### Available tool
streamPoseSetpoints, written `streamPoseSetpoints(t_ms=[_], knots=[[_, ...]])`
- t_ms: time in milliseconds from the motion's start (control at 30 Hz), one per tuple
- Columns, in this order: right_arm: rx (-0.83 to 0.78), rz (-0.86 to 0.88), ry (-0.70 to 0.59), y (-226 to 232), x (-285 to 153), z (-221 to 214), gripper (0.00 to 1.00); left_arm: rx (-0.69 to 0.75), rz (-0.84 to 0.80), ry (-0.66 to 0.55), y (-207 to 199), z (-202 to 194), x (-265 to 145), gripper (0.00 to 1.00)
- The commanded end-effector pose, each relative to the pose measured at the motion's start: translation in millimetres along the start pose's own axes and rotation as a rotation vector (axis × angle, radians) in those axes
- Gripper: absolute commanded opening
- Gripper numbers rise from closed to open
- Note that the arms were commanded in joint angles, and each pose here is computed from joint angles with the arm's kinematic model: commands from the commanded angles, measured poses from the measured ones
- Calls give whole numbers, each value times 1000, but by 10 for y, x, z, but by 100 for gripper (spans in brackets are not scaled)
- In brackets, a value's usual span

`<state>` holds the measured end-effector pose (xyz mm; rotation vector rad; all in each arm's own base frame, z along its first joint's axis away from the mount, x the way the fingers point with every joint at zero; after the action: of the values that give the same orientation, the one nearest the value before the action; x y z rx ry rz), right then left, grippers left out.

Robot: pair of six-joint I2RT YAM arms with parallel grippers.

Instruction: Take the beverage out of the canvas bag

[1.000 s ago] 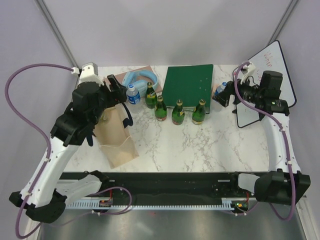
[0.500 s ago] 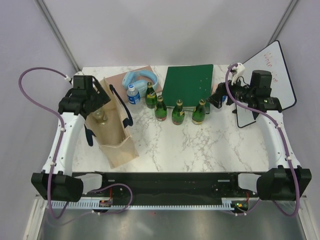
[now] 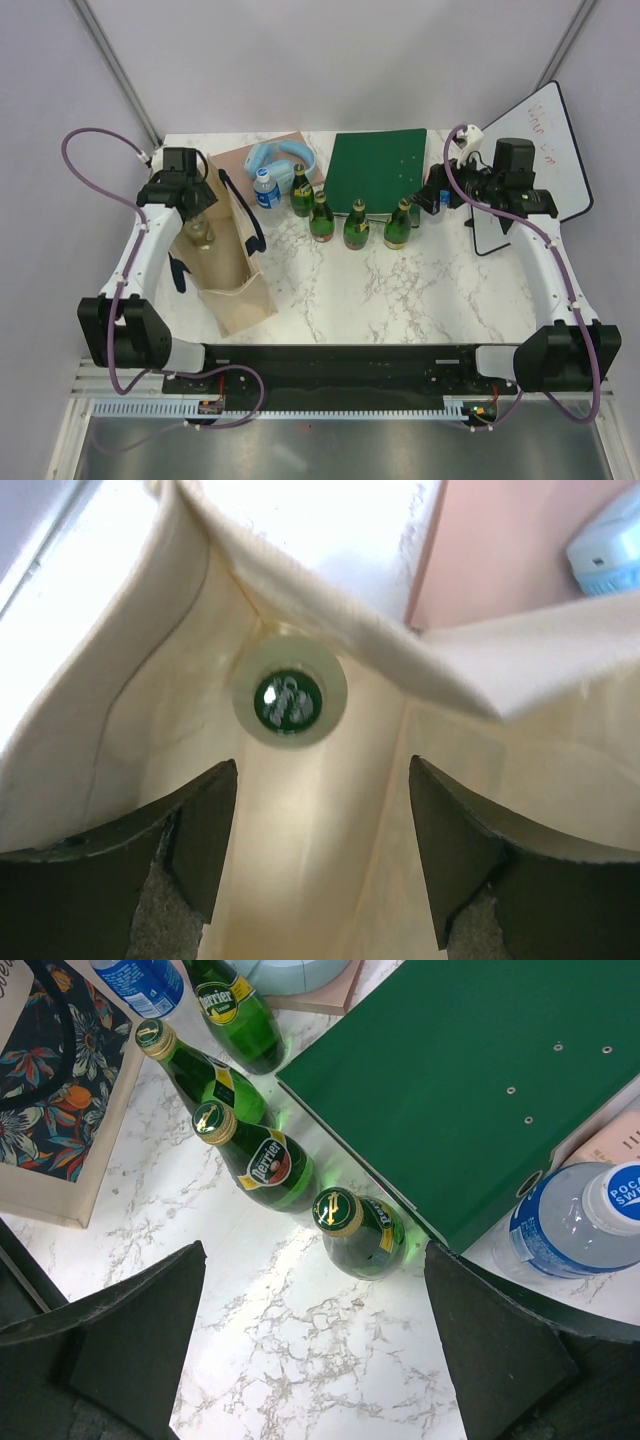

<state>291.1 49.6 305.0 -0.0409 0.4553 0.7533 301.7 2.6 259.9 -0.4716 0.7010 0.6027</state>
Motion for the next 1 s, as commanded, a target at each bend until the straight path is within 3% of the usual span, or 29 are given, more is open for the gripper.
streamPoseSetpoints(t_ms=[0, 400, 667, 867, 967], knots=[[-60, -22, -36, 4, -61, 137, 98, 20, 46, -107, -16, 84, 236, 75], [-61, -24, -26, 1, -60, 119, 98, 48, 115, -132, 6, 70, 552, 73], [-61, -29, -22, 0, -66, 114, 98, 29, 128, -120, 116, 58, 617, 65], [-63, -33, -19, -6, -69, 109, 98, 36, 107, -114, 118, 48, 590, 57], [-65, -32, -19, 9, -81, 114, 98, 42, 91, -122, 114, 73, 546, 46]])
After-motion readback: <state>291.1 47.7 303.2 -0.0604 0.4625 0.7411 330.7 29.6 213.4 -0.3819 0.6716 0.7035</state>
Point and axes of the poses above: each gripper's point midway between its finger pads, its own x axis out along the fingers, its own y axis along the line the jaws close on, z = x × y, the point moved 9 cm from there along -x, back along the fingers, and after that the axes turned 8 degrees about -x, right-handed, at the moved point
